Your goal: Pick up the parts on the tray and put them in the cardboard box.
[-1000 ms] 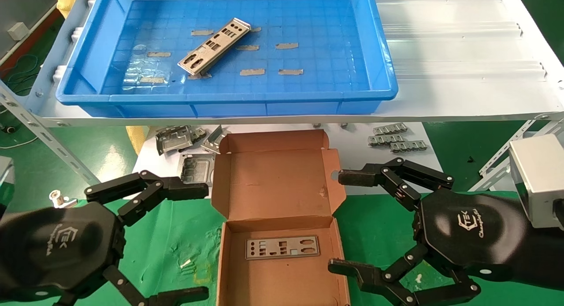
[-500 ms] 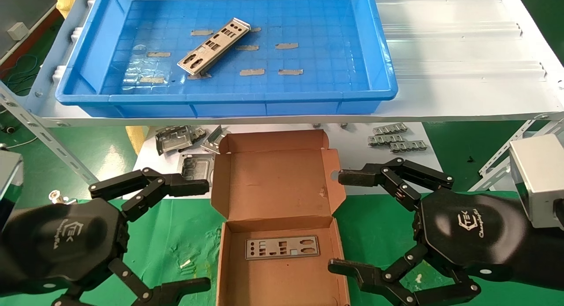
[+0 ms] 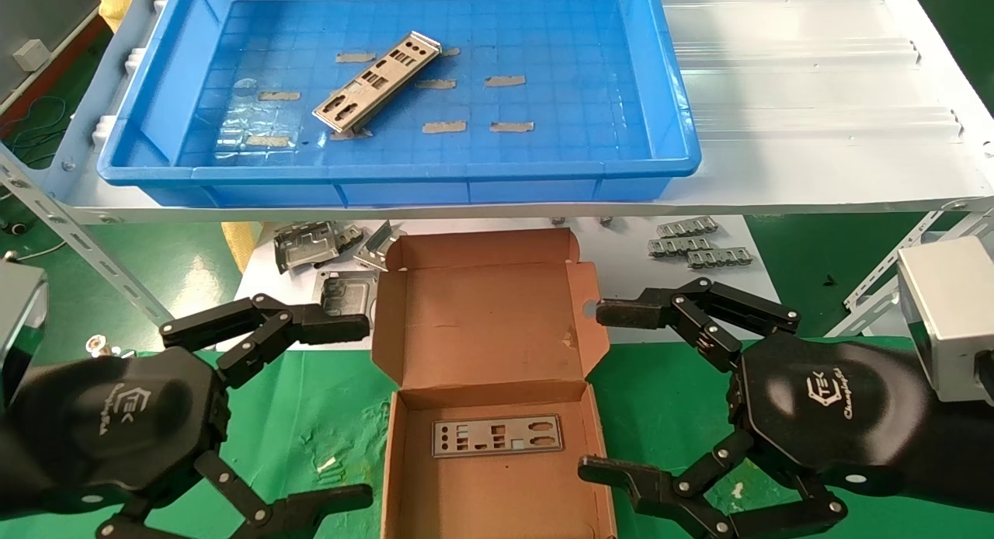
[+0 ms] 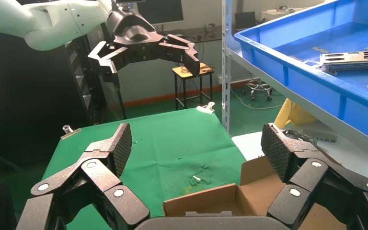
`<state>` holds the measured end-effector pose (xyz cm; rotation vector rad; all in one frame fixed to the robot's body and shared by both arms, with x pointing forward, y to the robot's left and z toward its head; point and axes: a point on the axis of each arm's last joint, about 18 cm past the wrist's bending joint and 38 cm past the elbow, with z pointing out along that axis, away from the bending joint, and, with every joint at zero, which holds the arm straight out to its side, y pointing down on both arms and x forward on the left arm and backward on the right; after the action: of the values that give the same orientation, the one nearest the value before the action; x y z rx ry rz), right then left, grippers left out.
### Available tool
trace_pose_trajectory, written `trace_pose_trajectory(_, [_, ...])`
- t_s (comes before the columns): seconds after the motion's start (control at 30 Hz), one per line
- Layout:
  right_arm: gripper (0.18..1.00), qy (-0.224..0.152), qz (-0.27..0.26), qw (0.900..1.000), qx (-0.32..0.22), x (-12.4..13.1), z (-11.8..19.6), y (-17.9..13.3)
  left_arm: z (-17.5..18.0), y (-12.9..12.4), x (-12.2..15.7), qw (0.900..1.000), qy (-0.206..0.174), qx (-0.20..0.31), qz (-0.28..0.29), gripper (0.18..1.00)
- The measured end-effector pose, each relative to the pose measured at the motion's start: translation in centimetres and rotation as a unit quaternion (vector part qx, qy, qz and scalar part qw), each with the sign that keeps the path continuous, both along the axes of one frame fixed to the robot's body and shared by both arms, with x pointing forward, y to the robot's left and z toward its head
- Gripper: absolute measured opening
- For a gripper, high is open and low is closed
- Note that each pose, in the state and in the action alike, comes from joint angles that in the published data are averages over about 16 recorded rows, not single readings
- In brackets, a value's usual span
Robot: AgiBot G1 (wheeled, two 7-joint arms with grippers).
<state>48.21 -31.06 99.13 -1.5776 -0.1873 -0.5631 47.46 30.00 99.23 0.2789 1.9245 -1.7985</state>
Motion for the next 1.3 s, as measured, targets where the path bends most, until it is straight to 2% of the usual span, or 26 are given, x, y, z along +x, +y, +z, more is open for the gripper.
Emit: trace_pose_trajectory(1.3, [1.000, 0.000, 0.000, 1.000, 0.000, 0.00, 0.00, 0.00, -0.03, 0.00, 0.12, 1.0000, 0.000, 0.000, 0.001, 1.001])
